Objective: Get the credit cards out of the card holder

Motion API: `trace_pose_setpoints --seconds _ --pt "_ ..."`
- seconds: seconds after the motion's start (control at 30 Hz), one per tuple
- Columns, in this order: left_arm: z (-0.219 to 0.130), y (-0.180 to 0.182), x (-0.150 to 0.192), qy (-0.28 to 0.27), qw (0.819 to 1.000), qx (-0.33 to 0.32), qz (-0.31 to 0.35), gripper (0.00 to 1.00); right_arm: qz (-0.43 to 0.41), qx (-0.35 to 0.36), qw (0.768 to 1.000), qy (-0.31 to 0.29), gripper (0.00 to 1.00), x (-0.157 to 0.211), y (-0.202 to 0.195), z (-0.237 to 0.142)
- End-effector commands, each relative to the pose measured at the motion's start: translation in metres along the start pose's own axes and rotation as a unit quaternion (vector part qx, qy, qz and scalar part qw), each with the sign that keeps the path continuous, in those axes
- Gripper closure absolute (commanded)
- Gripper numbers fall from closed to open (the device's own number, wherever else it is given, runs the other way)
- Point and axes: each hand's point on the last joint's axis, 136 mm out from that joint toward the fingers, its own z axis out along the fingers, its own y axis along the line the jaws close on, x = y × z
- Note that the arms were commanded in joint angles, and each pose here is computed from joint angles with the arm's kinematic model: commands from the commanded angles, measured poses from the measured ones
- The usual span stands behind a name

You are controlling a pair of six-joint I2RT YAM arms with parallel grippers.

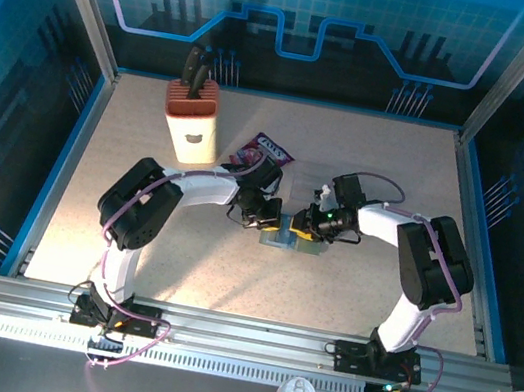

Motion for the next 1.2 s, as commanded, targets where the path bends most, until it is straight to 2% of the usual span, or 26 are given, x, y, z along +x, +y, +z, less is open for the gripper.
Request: trace_pose_setpoints --seconds 0.0,0.17,0.47,0.9,1.17 --pt "0.009 0.027 0.013 0.024 0.998 -0.046 -0.025 1.00 0.005 -0.020 1.000 0.001 0.76 -0.002 0.000 0.001" --pt "0.009 0.028 0.014 0.025 0.998 -0.048 -0.025 1.00 0.015 -0.019 1.000 0.004 0.84 0.005 -0.008 0.002" --pt "0.006 0.028 0.014 0.022 0.998 -0.049 -0.026 1.00 0.019 -0.021 1.000 -0.007 0.92 0.005 -0.013 -0.005" --pt "0.004 0.029 0.018 0.022 0.998 -0.047 -0.034 1.00 0.019 -0.005 1.000 -0.024 0.94 0.006 -0.024 -0.030" --pt "-0.005 0.018 0.015 0.010 0.999 -0.032 -0.037 1.00 -0.014 -0.005 0.999 -0.041 0.98 -0.002 -0.004 -0.054"
